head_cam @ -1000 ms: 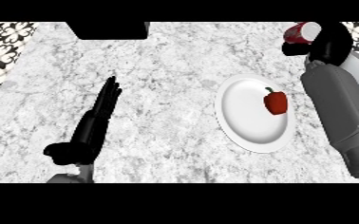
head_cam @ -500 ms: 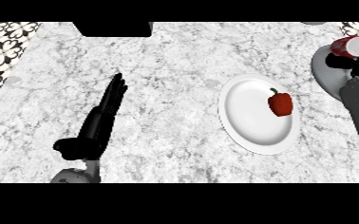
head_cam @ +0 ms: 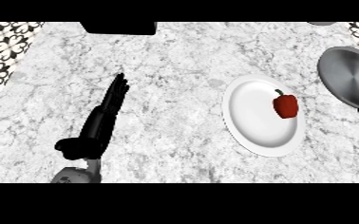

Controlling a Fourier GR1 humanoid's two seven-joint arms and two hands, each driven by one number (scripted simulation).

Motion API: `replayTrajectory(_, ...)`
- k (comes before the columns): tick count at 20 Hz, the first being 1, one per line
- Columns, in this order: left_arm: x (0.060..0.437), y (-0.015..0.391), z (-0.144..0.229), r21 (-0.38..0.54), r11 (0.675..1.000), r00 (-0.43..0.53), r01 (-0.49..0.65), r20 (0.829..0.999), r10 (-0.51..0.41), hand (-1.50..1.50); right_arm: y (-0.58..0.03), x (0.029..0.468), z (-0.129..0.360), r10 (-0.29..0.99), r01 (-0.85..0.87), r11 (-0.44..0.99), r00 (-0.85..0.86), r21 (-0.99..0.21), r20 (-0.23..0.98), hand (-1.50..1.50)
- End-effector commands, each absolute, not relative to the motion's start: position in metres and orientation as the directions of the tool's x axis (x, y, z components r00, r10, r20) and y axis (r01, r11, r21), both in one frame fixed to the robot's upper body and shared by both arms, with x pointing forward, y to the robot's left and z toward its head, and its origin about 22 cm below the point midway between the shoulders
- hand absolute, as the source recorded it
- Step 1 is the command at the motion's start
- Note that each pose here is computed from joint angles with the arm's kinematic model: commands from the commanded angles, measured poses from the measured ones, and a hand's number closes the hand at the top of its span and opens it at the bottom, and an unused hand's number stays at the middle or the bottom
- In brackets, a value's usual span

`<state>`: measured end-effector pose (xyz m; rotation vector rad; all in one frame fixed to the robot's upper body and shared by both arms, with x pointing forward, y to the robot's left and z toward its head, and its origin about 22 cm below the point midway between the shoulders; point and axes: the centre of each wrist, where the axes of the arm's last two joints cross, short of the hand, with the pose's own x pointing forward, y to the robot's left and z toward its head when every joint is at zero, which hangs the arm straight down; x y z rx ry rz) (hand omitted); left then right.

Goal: Pick the can from the plate and place it in the pan

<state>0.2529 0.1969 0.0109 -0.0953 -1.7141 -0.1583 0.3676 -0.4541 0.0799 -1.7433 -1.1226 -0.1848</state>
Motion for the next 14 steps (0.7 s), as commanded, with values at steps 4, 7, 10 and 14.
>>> replayTrajectory(4, 0.257, 0.197, 0.008, 0.051, 0.986, -0.16, 0.157, 0.987, -0.025, 0.0, -0.492, 0.345, 0.083, 0.479, 0.69, 0.069, 0.611, -0.721, 0.631, 1.5)
replayTrajectory(7, 0.254, 0.185, 0.009, 0.047, 0.98, -0.149, 0.194, 0.989, -0.018, 0.0, -0.492, 0.332, 0.055, 0.466, 0.493, 0.19, 0.716, -0.849, 0.52, -1.5)
replayTrajectory(10, 0.254, 0.187, 0.01, 0.034, 0.982, -0.159, 0.186, 0.987, -0.004, 0.0, -0.483, 0.341, 0.056, 0.435, 0.506, 0.374, 0.644, -0.777, 0.629, -1.5)
replayTrajectory(14, 0.252, 0.178, 0.013, 0.03, 0.977, -0.155, 0.213, 0.988, 0.003, 0.0, -0.482, 0.345, 0.063, 0.445, 0.546, 0.397, 0.588, -0.737, 0.675, -1.5)
